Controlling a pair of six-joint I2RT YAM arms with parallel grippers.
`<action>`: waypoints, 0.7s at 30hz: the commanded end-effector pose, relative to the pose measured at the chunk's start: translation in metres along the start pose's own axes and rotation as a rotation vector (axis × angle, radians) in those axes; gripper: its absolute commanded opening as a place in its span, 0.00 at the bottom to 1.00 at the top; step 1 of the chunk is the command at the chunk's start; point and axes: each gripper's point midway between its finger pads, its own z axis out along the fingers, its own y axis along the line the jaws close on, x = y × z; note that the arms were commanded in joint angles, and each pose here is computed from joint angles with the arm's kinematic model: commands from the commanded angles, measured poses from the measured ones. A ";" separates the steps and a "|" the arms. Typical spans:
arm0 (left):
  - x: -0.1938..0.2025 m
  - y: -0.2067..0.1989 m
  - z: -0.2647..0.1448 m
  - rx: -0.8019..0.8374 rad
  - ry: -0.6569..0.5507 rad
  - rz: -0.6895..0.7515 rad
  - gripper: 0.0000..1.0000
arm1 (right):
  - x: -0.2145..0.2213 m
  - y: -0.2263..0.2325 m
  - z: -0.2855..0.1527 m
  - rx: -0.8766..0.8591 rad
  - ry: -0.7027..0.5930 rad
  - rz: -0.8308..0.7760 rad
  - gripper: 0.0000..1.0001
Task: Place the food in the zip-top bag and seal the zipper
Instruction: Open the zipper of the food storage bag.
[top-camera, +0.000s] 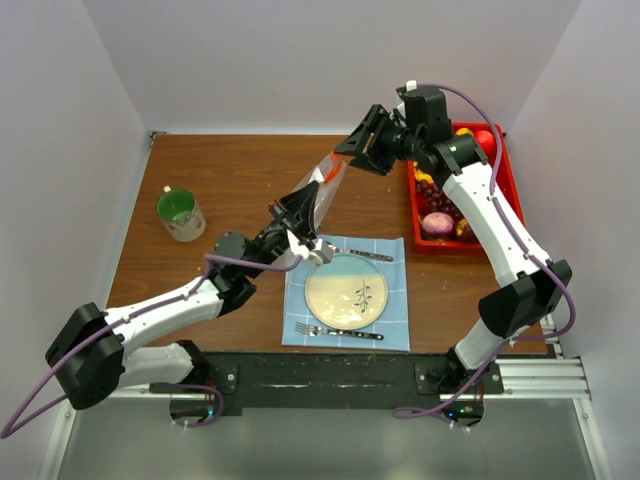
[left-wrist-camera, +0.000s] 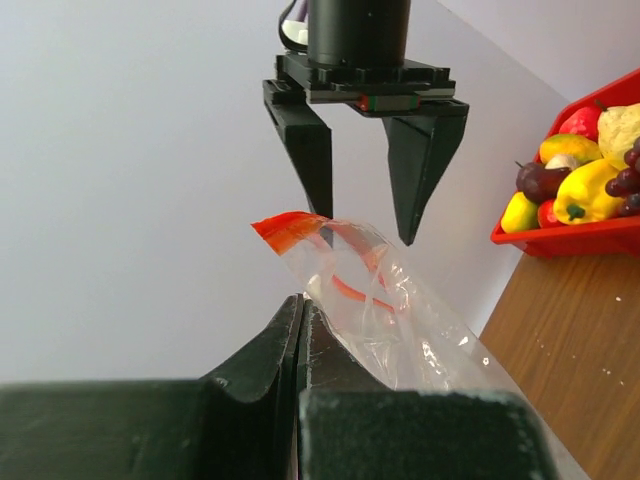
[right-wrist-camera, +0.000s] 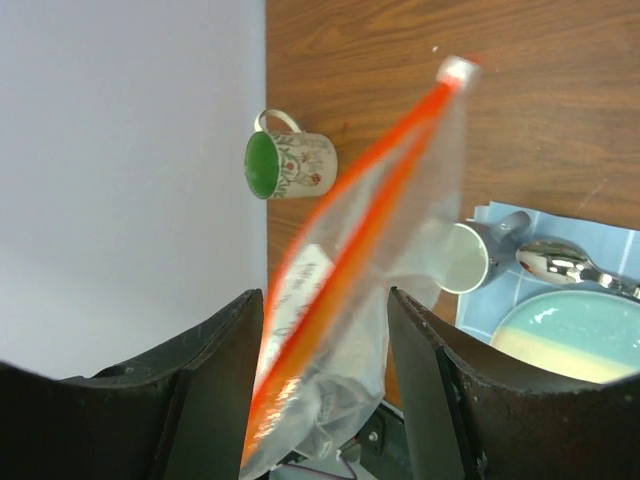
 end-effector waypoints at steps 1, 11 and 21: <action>-0.016 0.025 0.000 -0.098 -0.048 0.048 0.00 | -0.020 -0.003 -0.009 0.043 -0.057 -0.001 0.58; -0.018 0.021 0.006 -0.102 -0.063 0.075 0.00 | -0.021 -0.003 -0.006 0.044 -0.029 0.071 0.59; -0.016 0.016 0.014 -0.102 -0.064 0.116 0.00 | -0.008 -0.006 0.003 0.023 0.035 0.128 0.57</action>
